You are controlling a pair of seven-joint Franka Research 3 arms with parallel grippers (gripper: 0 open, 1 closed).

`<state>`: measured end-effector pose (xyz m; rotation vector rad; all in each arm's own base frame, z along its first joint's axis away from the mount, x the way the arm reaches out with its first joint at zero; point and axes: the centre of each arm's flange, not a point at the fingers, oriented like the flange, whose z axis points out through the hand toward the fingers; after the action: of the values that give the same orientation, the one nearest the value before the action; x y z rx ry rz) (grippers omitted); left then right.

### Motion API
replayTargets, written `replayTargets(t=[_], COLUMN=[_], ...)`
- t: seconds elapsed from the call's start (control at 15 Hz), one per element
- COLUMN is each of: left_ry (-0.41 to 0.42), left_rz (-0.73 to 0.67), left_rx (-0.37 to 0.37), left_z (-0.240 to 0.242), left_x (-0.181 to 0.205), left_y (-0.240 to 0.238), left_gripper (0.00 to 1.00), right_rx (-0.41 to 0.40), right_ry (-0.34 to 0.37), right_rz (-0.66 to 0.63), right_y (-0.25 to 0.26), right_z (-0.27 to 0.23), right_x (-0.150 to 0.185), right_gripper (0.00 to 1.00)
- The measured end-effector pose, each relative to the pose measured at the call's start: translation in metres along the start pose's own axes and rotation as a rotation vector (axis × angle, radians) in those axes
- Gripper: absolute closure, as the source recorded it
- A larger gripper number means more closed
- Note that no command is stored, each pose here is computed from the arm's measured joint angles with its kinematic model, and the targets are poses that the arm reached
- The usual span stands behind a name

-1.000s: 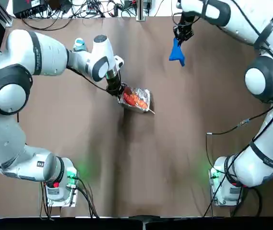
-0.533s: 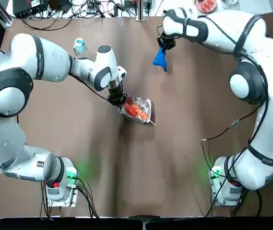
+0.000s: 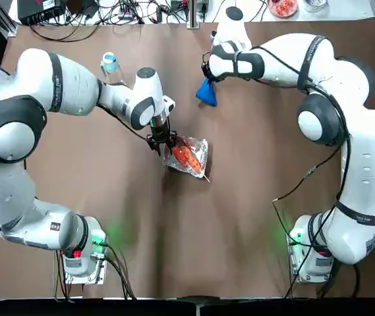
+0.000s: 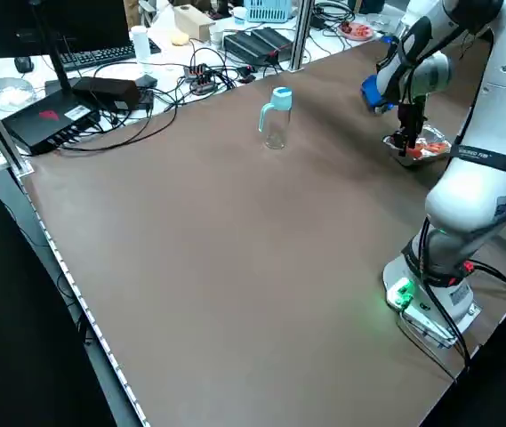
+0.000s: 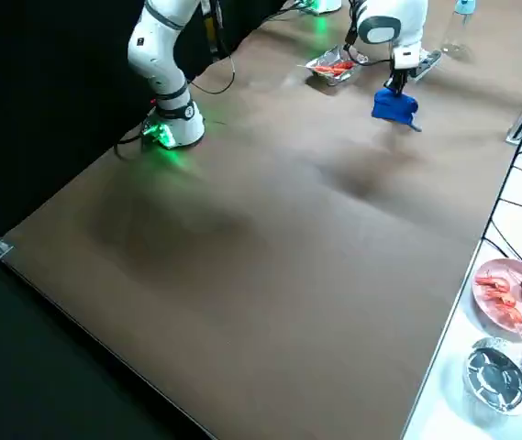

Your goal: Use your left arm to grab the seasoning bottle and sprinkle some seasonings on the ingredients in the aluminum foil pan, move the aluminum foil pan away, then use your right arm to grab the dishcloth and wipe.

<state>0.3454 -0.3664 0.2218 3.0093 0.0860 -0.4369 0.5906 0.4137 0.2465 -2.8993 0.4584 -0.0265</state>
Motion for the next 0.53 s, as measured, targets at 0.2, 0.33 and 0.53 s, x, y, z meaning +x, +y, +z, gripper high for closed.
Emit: replayTargets(t=[0.2,0.33,0.53], left_ry=[0.029,0.067,0.13], left_rz=[-0.011,-0.008,0.01], left_rx=[-0.031,-0.04,0.008], left_z=[-0.017,-0.04,-0.086], left_x=[0.013,0.031,0.07], left_y=[0.005,0.008,0.0], left_gripper=[0.1,0.0,0.0], right_rx=[0.02,0.056,0.063], right_ry=[0.021,0.052,0.055], right_rz=[0.02,0.047,0.063], right_y=[-0.003,-0.011,-0.018], right_z=[0.013,0.025,0.047], right_x=[-0.001,-0.008,-0.022], right_gripper=[0.94,0.94,0.94])
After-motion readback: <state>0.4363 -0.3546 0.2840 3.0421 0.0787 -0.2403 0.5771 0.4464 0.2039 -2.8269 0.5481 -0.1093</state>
